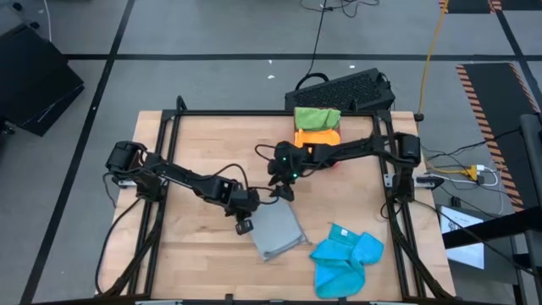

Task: Fold microfiber towels
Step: Fold the gray microfiber cloth

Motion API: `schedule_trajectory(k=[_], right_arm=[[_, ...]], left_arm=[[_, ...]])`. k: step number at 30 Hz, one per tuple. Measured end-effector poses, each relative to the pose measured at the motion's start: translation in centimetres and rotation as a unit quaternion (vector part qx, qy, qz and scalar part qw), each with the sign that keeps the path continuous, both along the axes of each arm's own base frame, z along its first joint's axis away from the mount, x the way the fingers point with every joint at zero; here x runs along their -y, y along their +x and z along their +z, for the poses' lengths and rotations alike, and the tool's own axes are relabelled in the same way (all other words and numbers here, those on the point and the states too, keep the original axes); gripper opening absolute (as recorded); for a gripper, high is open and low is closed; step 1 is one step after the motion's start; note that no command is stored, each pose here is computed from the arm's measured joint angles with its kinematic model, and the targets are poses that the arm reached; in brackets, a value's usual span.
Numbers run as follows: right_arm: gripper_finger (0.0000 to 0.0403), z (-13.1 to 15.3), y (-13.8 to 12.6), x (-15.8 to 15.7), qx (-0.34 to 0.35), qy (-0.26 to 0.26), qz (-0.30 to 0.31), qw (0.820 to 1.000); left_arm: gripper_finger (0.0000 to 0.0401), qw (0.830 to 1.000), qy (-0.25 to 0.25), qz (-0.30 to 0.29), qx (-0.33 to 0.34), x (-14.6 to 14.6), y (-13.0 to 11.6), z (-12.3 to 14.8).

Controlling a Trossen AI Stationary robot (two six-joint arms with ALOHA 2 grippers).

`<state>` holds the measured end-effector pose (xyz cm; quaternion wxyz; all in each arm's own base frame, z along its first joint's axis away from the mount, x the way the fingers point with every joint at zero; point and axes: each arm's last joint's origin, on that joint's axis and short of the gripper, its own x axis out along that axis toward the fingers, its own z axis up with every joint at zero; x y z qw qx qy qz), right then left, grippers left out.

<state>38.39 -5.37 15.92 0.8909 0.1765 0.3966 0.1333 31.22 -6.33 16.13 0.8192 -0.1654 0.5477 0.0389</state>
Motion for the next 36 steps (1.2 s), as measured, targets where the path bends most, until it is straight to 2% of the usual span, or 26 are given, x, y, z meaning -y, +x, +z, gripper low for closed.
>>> schedule_trajectory(k=[5,10,15,22,28,32,36], right_arm=[[0.0242,-1.6,-0.7,0.4,-0.03,0.008,0.044,0.999],[0.0241,-2.4,-1.5,0.4,-0.04,-0.006,0.069,0.997],[0.0231,-3.0,-2.2,0.2,-0.056,-0.011,0.085,0.995],[0.0162,-4.0,-2.8,-0.7,-0.058,-0.008,0.098,0.993],[0.0073,-4.2,-2.8,-1.4,-0.058,-0.01,0.1,0.993],[0.0013,-3.1,-3.1,-1.5,-0.075,-0.04,0.059,0.995],[0.0016,-0.6,-3.9,-1.3,-0.066,-0.072,0.04,0.994]], left_arm=[[0.0019,1.0,0.027,0.006,0.006,-0.1,0.3,0.6],[0.0007,0.999,0.032,0.002,0.018,0.0,0.7,1.2],[0.0021,0.999,0.043,-0.004,0.015,0.2,0.6,1.2],[0.0009,0.998,0.053,-0.011,0.015,0.3,0.5,1.1],[0.0014,0.997,0.074,-0.013,0.017,0.3,0.5,1.1],[0.0007,0.997,0.076,-0.009,0.014,0.3,0.7,1.7],[0.0019,0.994,0.108,-0.017,0.019,0.7,1.2,3.2]])
